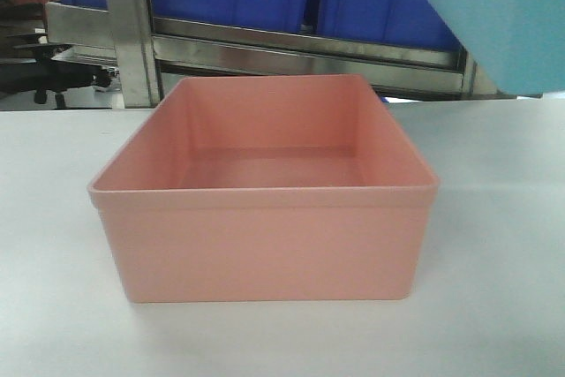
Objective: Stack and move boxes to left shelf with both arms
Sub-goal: 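Grip and lift the light-blue bin with the right gripper over the pink bin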
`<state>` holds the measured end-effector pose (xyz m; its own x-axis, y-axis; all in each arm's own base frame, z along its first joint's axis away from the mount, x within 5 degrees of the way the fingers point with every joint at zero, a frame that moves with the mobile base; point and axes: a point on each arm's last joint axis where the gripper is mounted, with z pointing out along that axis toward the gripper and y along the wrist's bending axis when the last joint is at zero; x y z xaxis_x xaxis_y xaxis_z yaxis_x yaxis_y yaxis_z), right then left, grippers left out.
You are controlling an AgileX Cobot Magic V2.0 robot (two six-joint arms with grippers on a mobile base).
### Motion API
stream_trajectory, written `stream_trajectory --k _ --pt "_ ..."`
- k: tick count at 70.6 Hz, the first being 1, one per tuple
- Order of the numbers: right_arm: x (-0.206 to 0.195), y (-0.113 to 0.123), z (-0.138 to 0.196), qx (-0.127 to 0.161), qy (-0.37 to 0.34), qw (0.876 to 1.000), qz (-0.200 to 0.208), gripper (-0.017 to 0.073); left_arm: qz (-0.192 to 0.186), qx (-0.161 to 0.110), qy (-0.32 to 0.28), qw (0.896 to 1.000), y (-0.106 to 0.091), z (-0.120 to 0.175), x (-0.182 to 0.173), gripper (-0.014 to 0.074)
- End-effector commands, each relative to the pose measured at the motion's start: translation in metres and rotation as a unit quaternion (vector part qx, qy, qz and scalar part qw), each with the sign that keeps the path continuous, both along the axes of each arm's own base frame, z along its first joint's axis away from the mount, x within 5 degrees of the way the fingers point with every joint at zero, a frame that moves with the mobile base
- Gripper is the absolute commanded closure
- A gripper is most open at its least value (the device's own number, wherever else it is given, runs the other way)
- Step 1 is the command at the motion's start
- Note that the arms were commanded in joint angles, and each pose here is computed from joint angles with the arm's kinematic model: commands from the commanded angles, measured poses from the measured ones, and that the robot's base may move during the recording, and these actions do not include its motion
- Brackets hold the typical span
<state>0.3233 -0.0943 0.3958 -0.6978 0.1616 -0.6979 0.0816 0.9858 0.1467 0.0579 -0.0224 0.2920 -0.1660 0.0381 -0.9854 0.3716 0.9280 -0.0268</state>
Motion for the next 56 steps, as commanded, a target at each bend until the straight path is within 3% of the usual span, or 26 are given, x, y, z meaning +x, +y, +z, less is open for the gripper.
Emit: stream_trajectory --k 1,13,21,30,38,56 --pt "-0.024 0.025 0.052 0.048 -0.097 0.994 -0.018 0.0523 -0.007 -0.021 -0.046 0.999 -0.001 0.016 0.0 0.0599" --pt "-0.037 0.059 0.064 0.132 -0.086 0.987 -0.033 0.0523 -0.007 -0.021 -0.046 0.999 -0.001 0.016 0.0 0.0599" --pt "-0.038 0.084 0.06 0.161 -0.051 0.985 -0.023 0.0523 -0.007 -0.021 -0.046 0.999 -0.001 0.016 0.0 0.0599" --pt "-0.039 0.111 0.056 0.158 -0.023 0.987 -0.02 0.0523 -0.007 -0.021 -0.046 0.999 -0.001 0.016 0.0 0.0599" --pt "-0.04 0.135 0.053 0.136 -0.011 0.991 -0.02 0.0523 -0.007 -0.021 -0.046 0.999 -0.001 0.016 0.0 0.0599" --pt "-0.028 0.195 0.037 0.148 0.0 0.989 0.002 0.0523 -0.007 -0.021 -0.046 0.999 -0.001 0.016 0.0 0.0599"
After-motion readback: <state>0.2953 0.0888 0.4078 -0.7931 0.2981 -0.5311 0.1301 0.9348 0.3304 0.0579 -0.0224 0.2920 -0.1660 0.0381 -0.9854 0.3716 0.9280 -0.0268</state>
